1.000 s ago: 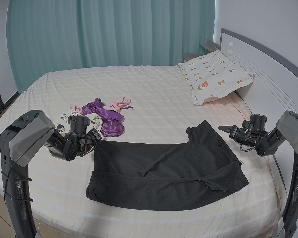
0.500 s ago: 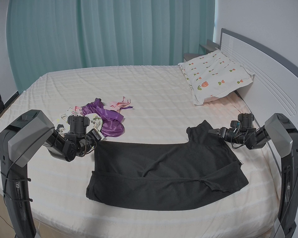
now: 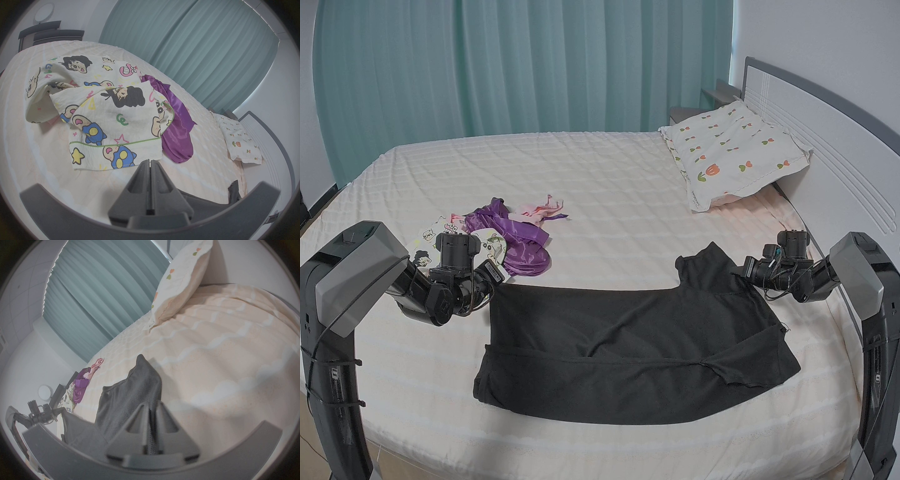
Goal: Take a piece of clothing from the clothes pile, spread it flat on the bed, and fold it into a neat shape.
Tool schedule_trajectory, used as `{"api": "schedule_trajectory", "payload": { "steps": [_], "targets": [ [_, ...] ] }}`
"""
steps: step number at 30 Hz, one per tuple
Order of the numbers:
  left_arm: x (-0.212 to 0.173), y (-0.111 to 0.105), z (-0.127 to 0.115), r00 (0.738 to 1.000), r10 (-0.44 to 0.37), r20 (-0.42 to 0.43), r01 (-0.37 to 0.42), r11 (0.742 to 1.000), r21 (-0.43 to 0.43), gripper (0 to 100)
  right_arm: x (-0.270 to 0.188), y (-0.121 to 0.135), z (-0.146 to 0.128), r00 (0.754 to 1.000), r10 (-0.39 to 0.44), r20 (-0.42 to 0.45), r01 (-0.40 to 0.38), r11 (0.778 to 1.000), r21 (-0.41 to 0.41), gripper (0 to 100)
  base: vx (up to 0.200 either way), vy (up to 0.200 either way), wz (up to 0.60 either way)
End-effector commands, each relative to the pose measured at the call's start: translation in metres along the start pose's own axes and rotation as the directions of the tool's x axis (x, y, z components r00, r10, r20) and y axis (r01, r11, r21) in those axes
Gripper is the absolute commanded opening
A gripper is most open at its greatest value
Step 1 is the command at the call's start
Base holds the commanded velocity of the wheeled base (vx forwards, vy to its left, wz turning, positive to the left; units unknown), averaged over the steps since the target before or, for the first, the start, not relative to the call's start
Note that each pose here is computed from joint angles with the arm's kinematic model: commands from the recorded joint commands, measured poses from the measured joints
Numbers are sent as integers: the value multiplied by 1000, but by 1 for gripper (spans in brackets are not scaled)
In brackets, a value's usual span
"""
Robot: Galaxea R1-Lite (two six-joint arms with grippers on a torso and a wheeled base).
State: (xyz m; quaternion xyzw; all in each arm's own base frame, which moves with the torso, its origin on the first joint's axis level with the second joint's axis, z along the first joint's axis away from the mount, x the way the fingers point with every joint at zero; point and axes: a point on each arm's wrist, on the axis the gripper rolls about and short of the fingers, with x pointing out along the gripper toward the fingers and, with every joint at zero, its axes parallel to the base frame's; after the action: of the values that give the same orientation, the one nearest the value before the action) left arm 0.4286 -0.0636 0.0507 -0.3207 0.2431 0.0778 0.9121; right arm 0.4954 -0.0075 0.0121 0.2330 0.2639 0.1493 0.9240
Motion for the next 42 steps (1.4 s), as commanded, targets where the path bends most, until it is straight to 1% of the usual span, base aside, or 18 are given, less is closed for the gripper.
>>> {"api": "schedule_trajectory", "payload": {
  "steps": [1,4,7,8,9,13,14,16,19,20,23,28,34,38,42],
  "targets": [
    [-3,-2,3,1000,-6,7,6,1000,-1,0,-12,1,14,999,0,39,-1,999,38,0,0,0,0],
    [-4,-1,5,1000,-3,9,3,1000,-3,0,-25,1,23,997,9,78,-15,997,71,0,0,0,0],
    [-6,-2,7,1000,-4,12,4,1000,-5,0,-38,0,29,990,25,136,-37,996,84,0,0,0,0],
    [-6,-2,7,1000,-3,11,3,1000,-4,0,-39,0,30,989,28,142,-41,996,85,0,0,0,0],
    [-7,-2,9,1000,-1,19,2,1000,-6,0,-45,-2,32,985,32,172,-48,995,90,0,0,0,0],
    [-8,-3,12,999,5,39,-4,1000,-9,0,-49,-7,24,985,25,170,-42,994,98,0,0,0,0],
    [-8,-2,14,998,14,57,-14,1000,-12,0,-48,-8,19,987,23,162,-39,995,93,0,0,0,0],
    [-8,-2,15,997,29,68,-28,1000,-13,0,-48,-7,19,983,37,182,-53,995,80,0,0,0,0],
    [-9,-3,17,996,26,80,-25,1000,-16,0,-49,-5,25,972,53,228,-71,995,73,0,0,0,0],
    [-12,-5,21,996,20,89,-18,999,-26,0,-50,-4,25,971,57,232,-78,993,84,0,0,0,0],
    [-16,-5,25,995,21,101,-16,999,-48,0,-50,-4,20,973,57,226,-77,994,82,0,0,0,0],
    [-18,-1,22,995,37,89,-33,998,-46,0,-49,-3,14,972,68,227,-87,993,75,0,0,0,0],
    [-19,1,20,996,44,81,-41,998,-44,0,-58,-1,24,963,72,260,-93,993,69,0,0,0,0],
    [-25,2,19,996,47,76,-45,998,-39,0,-76,3,23,967,63,247,-84,994,75,0,0,0,0],
    [-39,6,17,997,56,61,-54,998,-32,0,-93,4,16,975,70,210,-90,992,86,0,0,0,0]
  ]
}}
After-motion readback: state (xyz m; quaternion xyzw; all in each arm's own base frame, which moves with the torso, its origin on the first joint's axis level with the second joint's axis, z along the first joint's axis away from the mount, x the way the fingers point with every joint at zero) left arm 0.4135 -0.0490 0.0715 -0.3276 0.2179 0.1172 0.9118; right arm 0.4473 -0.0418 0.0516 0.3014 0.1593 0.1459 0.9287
